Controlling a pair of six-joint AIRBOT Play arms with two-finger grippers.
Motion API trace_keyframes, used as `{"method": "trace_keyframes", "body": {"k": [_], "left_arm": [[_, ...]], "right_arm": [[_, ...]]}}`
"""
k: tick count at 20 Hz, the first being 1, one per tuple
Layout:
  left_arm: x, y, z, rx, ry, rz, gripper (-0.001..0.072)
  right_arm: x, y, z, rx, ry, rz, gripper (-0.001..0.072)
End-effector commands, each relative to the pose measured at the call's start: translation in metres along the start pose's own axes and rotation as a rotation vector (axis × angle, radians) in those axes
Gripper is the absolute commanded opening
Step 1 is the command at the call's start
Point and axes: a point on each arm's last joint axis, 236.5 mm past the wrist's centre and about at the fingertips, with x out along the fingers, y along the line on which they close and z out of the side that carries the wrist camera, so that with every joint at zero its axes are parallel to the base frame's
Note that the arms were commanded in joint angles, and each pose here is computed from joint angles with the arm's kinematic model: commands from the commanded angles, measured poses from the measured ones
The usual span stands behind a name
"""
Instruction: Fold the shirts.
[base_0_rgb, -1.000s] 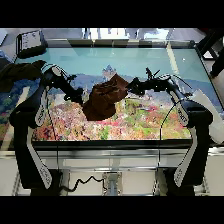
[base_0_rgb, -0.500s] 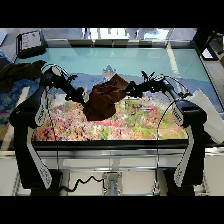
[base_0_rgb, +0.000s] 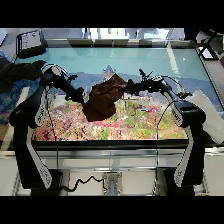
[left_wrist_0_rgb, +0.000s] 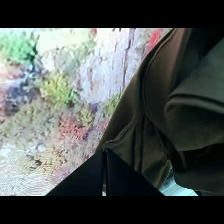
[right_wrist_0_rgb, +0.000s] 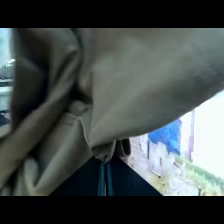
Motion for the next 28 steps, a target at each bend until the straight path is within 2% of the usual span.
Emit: {"method": "trace_keyframes", "body": {"k": [1,5,10,13,16,19,21,25,28], "left_arm": [[-0.011,-0.001,0.010,0.005,-0.063,0.006,0.0014],[-0.071,-0.036,0.039,0.067,-0.297,-0.026,0.0013],[-0.222,-0.122,0.061,0.243,-0.753,-0.047,0.0012],[-0.313,-0.163,0.036,0.326,-1.013,-0.030,0.0011],[-0.364,-0.183,-0.003,0.403,-1.132,0.050,0.0011],[-0.387,-0.169,-0.032,0.402,-1.158,0.218,0.0011],[-0.377,-0.160,-0.043,0.380,-1.094,0.247,0.0011],[-0.341,-0.165,-0.042,0.372,-0.997,0.137,0.0011],[-0.308,-0.156,-0.050,0.367,-0.870,0.117,0.0012]], "right_arm": [[-0.050,0.028,0.028,-0.118,-0.105,-0.032,0.0025],[-0.134,0.055,0.039,-0.271,-0.182,-0.180,0.0025],[-0.231,0.135,0.050,-0.477,-0.405,-0.259,0.0025],[-0.293,0.209,0.038,-0.672,-0.544,-0.273,0.0024],[-0.327,0.252,0.004,-0.794,-0.539,-0.314,0.0024],[-0.345,0.221,-0.016,-0.756,-0.459,-0.498,0.0024],[-0.340,0.197,-0.034,-0.712,-0.349,-0.544,0.0024],[-0.307,0.228,-0.058,-0.762,-0.272,-0.394,0.0024],[-0.273,0.248,-0.095,-0.797,-0.139,-0.291,0.0024]]}}
